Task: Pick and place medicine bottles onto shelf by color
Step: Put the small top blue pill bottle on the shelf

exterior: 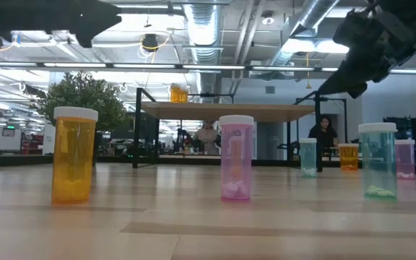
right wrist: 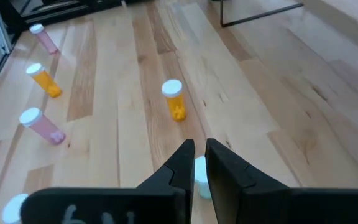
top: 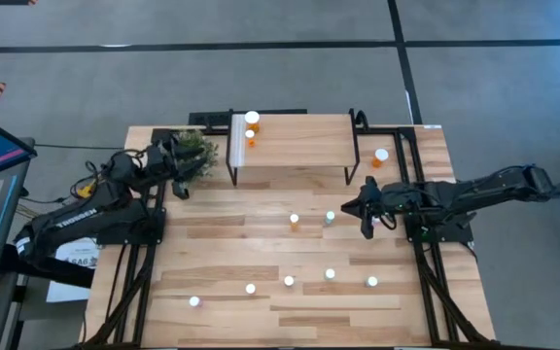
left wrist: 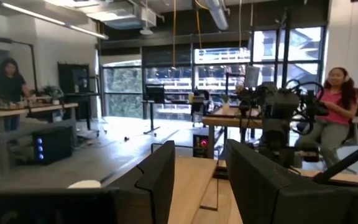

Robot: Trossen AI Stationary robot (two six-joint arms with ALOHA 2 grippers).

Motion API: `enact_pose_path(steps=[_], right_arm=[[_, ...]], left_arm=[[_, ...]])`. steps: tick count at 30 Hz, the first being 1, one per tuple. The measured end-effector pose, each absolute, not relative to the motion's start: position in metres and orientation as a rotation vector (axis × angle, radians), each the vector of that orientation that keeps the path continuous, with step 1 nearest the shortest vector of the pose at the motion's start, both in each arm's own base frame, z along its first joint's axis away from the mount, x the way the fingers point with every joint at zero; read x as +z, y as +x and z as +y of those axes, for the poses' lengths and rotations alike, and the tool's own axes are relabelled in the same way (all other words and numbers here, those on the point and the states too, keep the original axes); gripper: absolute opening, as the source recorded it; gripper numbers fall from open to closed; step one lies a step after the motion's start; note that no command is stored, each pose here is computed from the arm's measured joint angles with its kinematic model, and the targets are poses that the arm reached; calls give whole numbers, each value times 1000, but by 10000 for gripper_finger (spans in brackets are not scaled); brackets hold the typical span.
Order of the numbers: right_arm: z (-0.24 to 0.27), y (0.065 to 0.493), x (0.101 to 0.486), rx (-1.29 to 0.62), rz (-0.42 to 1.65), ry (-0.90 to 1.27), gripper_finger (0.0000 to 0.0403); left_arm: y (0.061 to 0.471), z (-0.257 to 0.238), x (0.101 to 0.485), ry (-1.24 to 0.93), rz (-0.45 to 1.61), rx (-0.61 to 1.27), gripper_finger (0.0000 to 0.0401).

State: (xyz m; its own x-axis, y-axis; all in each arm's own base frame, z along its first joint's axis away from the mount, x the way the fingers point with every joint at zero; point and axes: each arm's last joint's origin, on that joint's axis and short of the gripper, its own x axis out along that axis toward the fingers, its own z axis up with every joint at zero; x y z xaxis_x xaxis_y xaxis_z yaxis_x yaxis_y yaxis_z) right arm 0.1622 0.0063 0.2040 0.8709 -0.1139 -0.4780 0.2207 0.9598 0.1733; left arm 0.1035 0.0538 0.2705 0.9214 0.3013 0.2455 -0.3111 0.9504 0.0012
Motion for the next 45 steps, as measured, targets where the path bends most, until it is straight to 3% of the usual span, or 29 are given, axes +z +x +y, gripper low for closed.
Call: enact_pose_path(steps=[12,24,34,45], right_arm=[[8,179,187,-175,570,212,160],[9,193,171,-182,622,204,251],[9,201,159,-188,665,196,256],[9,210,147,-212,681,188,256]], left_arm=[[84,43,249,26,-318,319,130],[84,43,243,5,-265,322,130],[86,44,228,-53,-114,330,130],[83,42,190,-195,264,345,130]])
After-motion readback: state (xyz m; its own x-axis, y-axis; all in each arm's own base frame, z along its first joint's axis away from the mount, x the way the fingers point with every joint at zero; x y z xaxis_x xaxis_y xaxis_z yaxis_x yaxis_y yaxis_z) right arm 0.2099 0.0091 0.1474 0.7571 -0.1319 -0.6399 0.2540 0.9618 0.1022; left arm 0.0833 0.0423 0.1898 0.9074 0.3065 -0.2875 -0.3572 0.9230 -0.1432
